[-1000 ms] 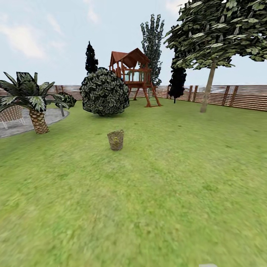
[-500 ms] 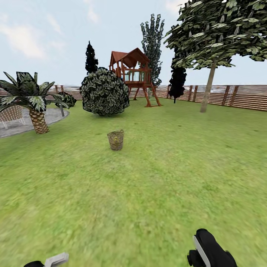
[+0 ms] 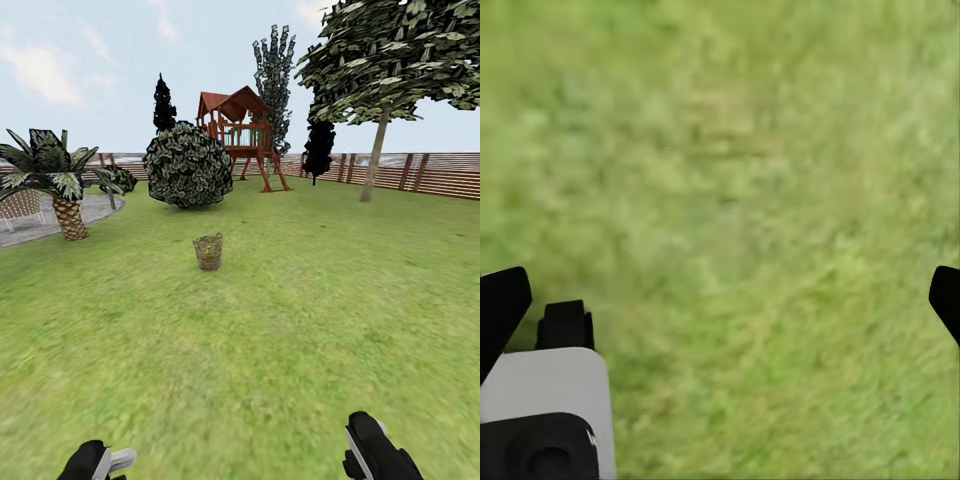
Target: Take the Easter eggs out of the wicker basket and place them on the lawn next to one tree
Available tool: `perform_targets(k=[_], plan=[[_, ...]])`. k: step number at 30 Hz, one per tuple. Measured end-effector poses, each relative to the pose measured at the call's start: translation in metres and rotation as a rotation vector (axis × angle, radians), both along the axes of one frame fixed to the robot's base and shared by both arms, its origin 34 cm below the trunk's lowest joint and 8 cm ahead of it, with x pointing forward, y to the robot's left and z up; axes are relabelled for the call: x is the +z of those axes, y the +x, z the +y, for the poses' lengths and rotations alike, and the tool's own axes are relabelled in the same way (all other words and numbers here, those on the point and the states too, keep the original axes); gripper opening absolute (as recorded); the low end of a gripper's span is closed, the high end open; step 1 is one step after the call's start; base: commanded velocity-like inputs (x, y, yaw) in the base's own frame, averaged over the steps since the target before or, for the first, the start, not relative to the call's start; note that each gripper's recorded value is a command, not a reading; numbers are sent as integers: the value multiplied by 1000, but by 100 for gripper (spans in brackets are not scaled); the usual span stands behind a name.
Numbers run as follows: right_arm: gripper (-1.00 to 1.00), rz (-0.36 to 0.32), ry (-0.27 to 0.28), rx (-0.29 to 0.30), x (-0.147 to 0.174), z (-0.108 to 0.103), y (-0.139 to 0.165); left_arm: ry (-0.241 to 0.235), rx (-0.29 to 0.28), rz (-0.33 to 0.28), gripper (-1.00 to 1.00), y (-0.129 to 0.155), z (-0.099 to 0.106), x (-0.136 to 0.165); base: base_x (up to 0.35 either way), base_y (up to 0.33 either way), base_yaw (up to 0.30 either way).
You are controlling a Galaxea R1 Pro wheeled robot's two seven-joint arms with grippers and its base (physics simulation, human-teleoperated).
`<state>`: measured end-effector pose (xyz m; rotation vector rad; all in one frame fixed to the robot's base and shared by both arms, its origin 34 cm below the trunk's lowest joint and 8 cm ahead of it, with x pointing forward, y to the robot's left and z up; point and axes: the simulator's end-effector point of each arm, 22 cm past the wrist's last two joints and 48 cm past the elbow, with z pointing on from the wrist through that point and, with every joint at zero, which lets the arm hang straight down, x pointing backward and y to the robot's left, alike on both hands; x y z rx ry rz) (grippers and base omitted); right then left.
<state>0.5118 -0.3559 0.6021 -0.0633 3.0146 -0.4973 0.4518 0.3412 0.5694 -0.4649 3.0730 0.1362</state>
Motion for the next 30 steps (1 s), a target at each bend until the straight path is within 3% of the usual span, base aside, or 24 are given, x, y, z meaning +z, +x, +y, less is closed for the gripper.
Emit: perform_targets(k=[5,7,14,17,24,30], plan=[[100,20,23,11,-5,15,-5,-36,-18,3,100,2,-33,-3,0,0,0],[100,34,34,9,-11,20,-11,-41,-18,2,100,3,-37,-2,0,0,0],[100,-24,47,-30,-4,13,2,-38,-10,-40,100,17,-30,7,0,0,1],[100,-37,25,-42,1,-5,5,-33,-7,-45,100,18,-27,7,105,19,120],[100,-47,30,-86,4,-17,3,-22,0,-83,100,26,-21,9,299,6,187],[100,-48,39,-83,3,-11,4,-13,3,-87,100,26,-15,9,336,0,-13]])
